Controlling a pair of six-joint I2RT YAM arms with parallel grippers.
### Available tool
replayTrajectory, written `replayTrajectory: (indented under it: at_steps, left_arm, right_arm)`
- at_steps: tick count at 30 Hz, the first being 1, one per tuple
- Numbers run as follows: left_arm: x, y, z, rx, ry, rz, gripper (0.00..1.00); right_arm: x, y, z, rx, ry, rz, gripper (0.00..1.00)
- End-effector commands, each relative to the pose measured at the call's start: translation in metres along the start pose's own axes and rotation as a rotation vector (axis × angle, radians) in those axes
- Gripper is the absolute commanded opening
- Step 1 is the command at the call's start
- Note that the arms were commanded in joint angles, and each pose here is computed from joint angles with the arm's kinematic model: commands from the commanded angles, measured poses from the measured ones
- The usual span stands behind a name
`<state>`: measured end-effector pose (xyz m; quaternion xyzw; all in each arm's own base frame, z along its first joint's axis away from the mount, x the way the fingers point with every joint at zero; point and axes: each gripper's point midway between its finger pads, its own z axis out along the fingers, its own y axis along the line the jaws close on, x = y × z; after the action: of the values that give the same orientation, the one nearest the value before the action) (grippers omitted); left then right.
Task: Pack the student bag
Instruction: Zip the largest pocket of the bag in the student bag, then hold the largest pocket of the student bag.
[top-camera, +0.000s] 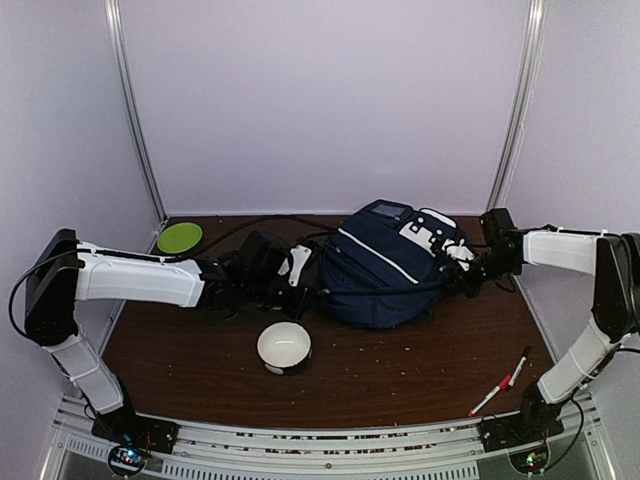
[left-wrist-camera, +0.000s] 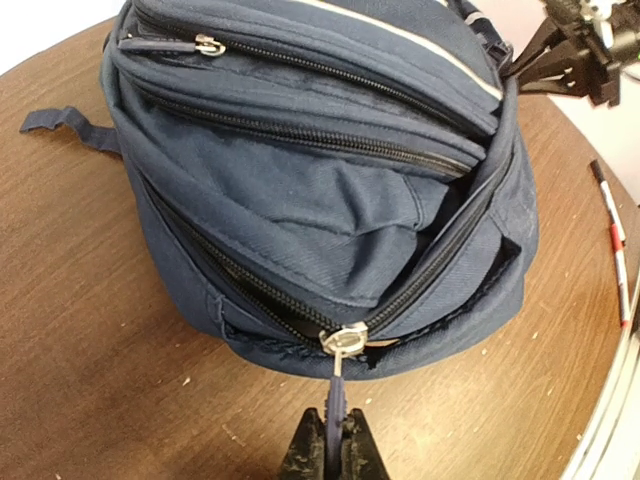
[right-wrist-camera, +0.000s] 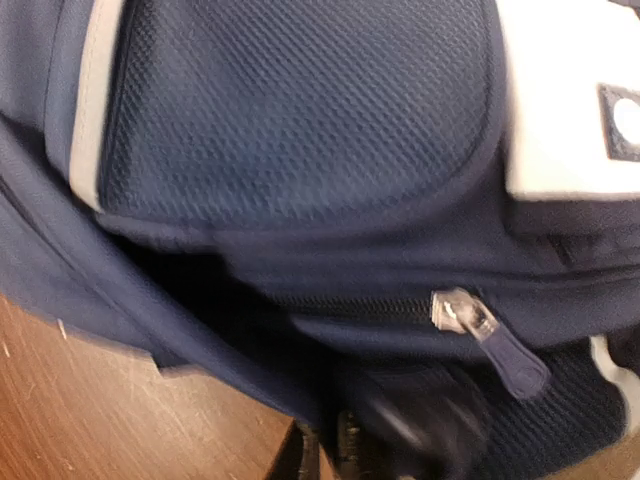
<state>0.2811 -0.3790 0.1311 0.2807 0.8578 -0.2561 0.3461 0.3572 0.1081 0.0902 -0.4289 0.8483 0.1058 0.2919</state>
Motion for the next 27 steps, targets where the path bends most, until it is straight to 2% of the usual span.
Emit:
replayTrajectory:
  at_steps: [1,5,7,10,17,27]
  left_arm:
    - [-0.004,0.028,-0.010,-0.053,0.027,0.000,0.00]
    - [-0.010,0.006,-0.006,0.070,-0.016,0.011,0.00]
    - [-0.010,0.002,-0.004,0.100,-0.029,0.006,0.00]
    - [-0.009,-0.004,0.000,0.139,-0.027,0.006,0.00]
    - [-0.016,-0.021,-0.004,0.238,-0.054,-0.017,0.00]
    - [-0.015,-0.026,-0.008,0.266,-0.063,-0.023,0.00]
  right_arm:
    - [0.022,-0.024,-0.046,0.130,0.096,0.067,0.19]
    - [-0.045,0.064,-0.071,-0.010,-0.092,-0.134,0.42]
    - [-0.069,0.104,-0.072,-0.080,-0.152,-0.220,0.45]
    - [-0.100,0.136,-0.061,-0.175,-0.195,-0.250,0.46]
    - [-0.147,0.174,-0.010,-0.309,-0.144,-0.307,0.48]
    - [-0.180,0.198,0.035,-0.327,-0.098,-0.358,0.49]
